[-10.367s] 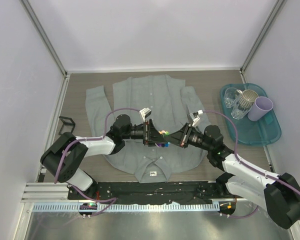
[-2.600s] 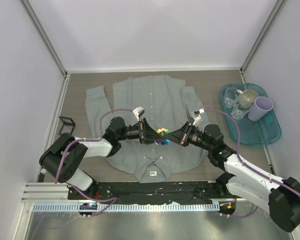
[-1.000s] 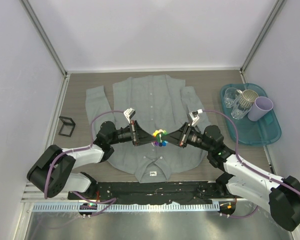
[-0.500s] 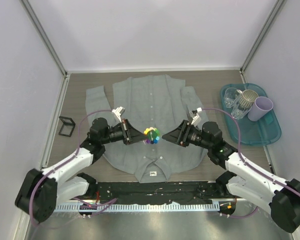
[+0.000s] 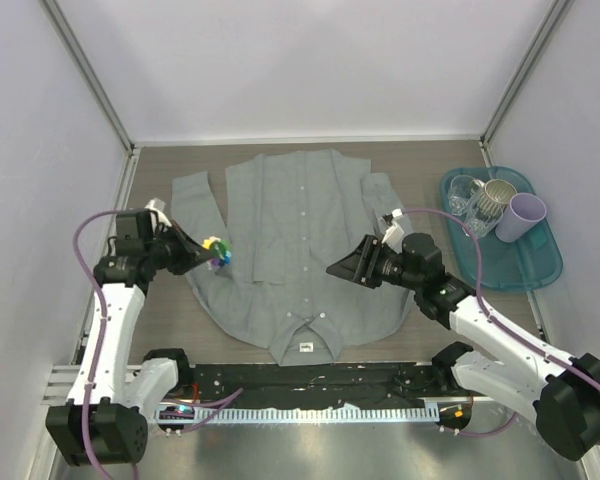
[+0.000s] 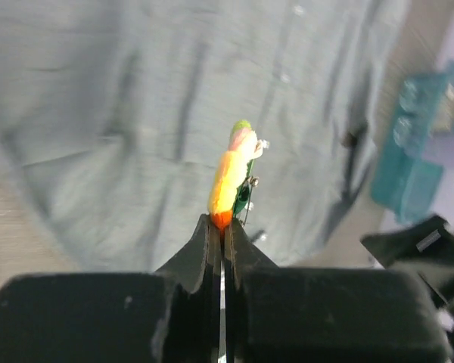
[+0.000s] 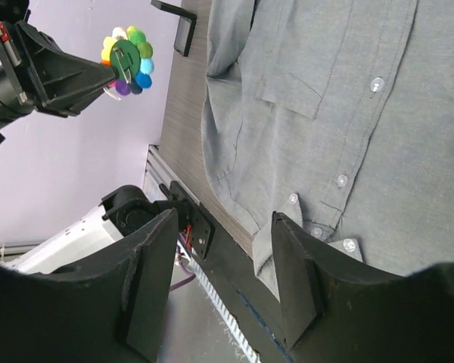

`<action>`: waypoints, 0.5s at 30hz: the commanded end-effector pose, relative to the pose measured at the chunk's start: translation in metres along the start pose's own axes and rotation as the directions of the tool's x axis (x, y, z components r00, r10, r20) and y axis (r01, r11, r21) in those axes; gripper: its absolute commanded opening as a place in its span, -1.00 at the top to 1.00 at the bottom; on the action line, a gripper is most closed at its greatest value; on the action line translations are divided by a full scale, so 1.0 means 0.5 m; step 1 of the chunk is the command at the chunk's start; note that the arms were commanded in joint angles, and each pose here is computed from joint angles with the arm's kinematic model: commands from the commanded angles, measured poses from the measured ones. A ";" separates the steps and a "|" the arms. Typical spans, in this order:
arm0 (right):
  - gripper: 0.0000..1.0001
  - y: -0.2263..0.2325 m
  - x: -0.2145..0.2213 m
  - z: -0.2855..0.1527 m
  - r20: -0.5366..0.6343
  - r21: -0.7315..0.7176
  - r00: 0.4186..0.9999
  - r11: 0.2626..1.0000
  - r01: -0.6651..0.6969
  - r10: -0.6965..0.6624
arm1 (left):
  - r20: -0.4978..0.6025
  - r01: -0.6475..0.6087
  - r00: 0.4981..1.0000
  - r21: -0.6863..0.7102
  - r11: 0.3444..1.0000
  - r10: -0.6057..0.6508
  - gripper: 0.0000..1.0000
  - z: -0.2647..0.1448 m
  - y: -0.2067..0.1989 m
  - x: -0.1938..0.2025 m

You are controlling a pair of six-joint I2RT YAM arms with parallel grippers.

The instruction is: Remove the brooch from the garment

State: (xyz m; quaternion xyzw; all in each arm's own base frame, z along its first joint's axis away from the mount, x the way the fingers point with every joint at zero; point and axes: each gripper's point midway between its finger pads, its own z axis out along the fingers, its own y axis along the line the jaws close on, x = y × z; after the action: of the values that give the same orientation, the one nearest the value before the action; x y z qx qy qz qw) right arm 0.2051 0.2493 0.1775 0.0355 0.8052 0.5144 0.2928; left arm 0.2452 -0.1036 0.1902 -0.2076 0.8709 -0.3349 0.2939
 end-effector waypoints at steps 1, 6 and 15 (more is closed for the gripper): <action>-0.15 0.059 -0.029 0.002 -0.001 -0.076 0.997 0.994 0.074 -0.074 | 0.056 -0.022 0.997 -0.388 0.921 0.047 1.00 -0.074 0.125 -0.048; -0.15 0.086 -0.033 0.005 -0.042 -0.104 0.995 0.991 0.090 -0.095 | 0.229 0.108 0.973 -0.590 0.800 0.038 0.99 -0.135 0.189 -0.117; -0.14 0.105 -0.030 -0.007 -0.089 -0.100 0.990 0.990 0.102 -0.111 | 0.285 0.214 0.948 -0.900 0.381 0.143 1.00 -0.230 0.320 -0.197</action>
State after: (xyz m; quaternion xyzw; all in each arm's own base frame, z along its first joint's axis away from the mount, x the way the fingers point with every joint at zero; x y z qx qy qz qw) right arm 0.2056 0.2645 0.2145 -0.0230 0.7977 0.5326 0.2821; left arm 0.2303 0.0651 0.1784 -0.3861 0.8778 0.0917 0.2684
